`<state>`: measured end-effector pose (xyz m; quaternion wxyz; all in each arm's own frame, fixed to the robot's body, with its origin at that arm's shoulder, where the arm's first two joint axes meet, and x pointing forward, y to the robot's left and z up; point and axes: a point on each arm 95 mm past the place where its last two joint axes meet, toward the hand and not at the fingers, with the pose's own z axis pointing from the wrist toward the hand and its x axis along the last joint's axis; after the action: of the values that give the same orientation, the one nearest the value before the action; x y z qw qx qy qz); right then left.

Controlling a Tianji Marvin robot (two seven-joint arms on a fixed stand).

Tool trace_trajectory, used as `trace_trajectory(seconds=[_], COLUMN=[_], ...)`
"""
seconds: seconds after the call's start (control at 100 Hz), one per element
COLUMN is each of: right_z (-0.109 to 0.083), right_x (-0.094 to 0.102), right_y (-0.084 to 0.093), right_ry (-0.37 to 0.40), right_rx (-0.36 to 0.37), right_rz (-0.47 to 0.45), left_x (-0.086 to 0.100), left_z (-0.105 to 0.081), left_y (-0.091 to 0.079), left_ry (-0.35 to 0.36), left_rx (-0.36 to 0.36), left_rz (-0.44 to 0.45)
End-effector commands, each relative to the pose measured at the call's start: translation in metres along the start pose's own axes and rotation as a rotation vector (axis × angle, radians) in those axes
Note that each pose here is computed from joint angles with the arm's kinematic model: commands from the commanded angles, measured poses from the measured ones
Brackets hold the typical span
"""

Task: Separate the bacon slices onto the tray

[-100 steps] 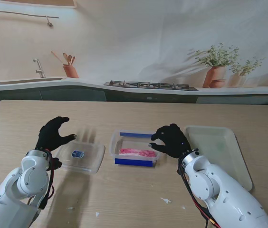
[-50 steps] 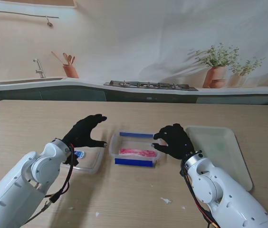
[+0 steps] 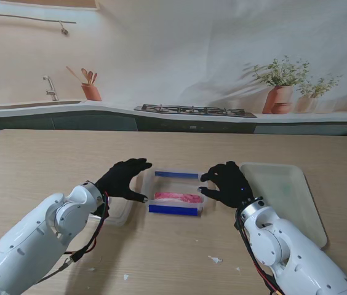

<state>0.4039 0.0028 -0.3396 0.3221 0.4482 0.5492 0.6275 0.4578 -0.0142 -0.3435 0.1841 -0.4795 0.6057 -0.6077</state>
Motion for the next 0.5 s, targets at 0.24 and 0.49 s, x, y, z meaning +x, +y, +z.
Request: trace_trajectory(seconds=[0.24,0.49], right_z=[-0.002,-0.002], right_x=[0.004,0.005], right_y=[-0.003,-0.002], right_ry=[0.002,0.006], right_rx=[0.013,0.008], right_rz=[0.006,0.007], left_x=[-0.004,-0.004], left_z=[0.008,0.012], left_y=[0.020,0.024], left_ry=[-0.053,-0.074], left_rx=[-0.040,-0.042], left_rz=[-0.073,-0.132])
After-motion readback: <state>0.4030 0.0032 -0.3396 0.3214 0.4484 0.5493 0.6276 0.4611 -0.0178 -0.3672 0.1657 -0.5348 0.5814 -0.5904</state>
